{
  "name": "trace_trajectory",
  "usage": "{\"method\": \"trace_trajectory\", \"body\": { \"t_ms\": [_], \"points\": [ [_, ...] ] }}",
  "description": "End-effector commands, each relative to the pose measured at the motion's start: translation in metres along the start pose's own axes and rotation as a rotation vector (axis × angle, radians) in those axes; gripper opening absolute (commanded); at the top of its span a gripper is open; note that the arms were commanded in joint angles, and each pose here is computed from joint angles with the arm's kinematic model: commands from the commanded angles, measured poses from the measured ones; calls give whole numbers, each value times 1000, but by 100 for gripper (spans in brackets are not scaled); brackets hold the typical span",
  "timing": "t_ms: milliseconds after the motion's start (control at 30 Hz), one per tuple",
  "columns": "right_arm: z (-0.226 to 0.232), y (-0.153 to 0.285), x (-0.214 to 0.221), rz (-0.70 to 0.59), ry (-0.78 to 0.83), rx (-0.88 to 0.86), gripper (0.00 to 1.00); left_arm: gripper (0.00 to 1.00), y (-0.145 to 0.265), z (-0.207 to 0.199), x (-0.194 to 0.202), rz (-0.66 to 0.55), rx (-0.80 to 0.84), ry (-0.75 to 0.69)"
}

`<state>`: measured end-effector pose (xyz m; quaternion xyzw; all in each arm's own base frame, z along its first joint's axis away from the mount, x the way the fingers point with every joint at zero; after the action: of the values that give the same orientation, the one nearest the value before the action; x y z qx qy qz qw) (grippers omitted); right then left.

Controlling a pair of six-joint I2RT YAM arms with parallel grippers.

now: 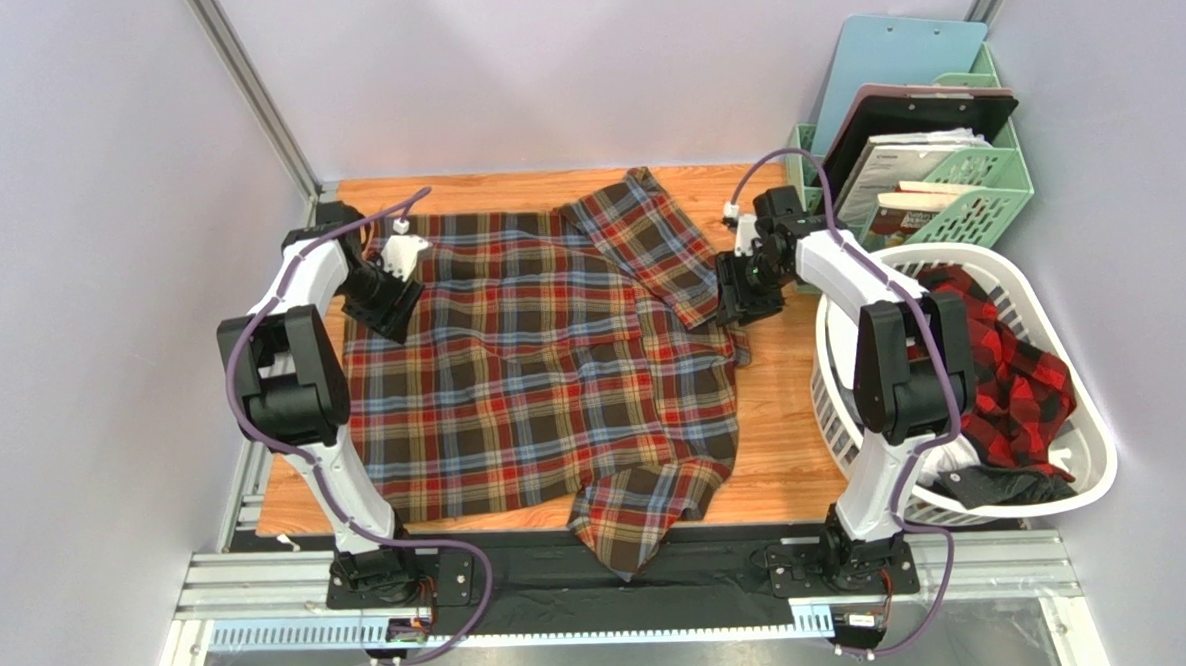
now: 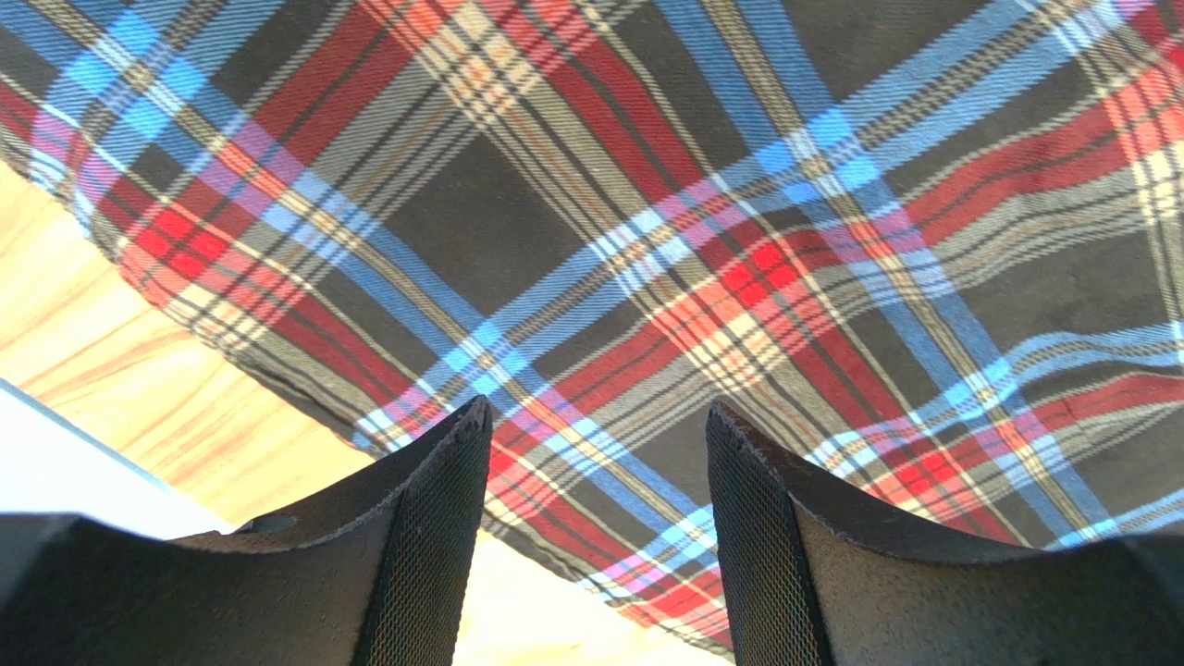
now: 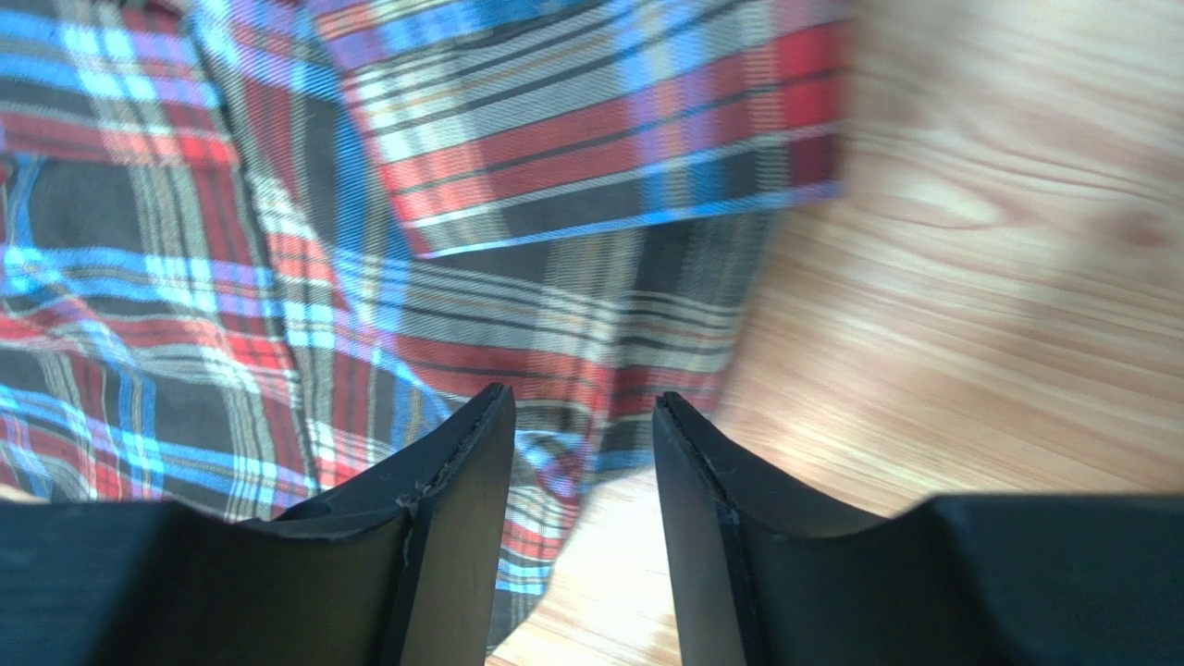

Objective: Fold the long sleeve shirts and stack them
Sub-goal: Flatten the shirt out

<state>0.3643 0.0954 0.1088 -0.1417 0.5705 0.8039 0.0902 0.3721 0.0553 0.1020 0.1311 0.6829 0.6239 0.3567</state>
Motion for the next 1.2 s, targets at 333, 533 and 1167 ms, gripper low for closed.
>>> {"method": "trace_trajectory", "body": {
  "t_ms": [333,533,1167],
  "points": [
    [-14,-54,37,183,-43,96,37,65,16,-11,-6,-55,9,-7],
    [-24,-44,73,258,-41,130,35,64,14,-15,-3,-51,19,-14],
    [-9,17,-19,-23,3,125,59,65,19,-16,-14,-96,36,-1]
  ]
}}
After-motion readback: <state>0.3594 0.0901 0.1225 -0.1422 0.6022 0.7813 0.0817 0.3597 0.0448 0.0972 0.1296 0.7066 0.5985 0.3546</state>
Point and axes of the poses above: each gripper's point midway between its finger pads, its own y axis back along the fingers, its own z axis along the line the jaws close on, x = y × z, the point moved 4 cm from there along y, back along the fingers, and after that the axes turned 6 degrees about -y, right-handed, at the moved point
